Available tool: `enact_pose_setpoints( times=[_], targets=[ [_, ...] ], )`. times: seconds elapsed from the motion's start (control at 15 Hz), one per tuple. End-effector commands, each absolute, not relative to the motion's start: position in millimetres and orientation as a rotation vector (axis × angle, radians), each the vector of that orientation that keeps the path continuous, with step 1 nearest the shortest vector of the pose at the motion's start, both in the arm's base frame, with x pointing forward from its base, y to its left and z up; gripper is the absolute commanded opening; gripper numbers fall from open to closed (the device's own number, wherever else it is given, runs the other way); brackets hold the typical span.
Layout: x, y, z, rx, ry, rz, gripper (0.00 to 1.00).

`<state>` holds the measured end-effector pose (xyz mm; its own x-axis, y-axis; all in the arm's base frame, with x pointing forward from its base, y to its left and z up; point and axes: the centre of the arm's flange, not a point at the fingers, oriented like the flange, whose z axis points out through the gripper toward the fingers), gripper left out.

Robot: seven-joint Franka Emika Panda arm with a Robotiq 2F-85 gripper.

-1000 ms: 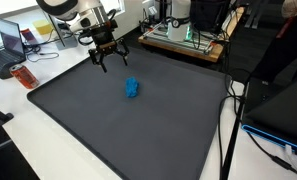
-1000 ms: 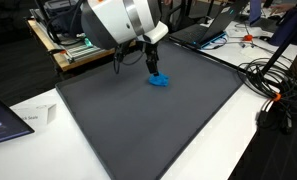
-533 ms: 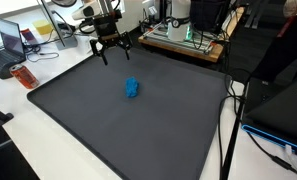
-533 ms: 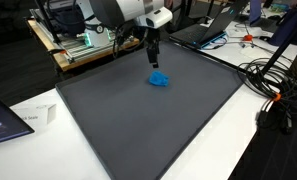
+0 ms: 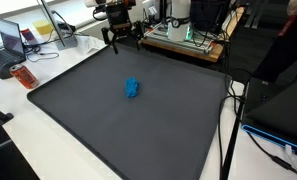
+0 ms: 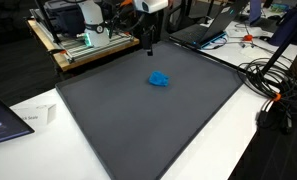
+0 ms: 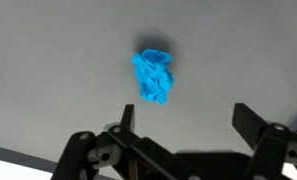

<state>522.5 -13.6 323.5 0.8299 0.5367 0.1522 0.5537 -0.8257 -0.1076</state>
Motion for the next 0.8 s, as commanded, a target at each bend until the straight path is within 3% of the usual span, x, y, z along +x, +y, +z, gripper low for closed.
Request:
enact_pose_setpoints(
  times=[0.0,0.53,0.6,0.73],
  targets=[
    [468.7,13.6,337.8,-2.909,-0.687,-0.162,1.00],
    [424.5,69.3,349.8,-3.034,-0.266,-0.244,1.00],
    [454.8,52.8,335.8,-3.009,-0.388,-0.185,1.00],
    [448.5,65.4,337.9,-3.026,-0.330,-0.211,1.00]
  ],
)
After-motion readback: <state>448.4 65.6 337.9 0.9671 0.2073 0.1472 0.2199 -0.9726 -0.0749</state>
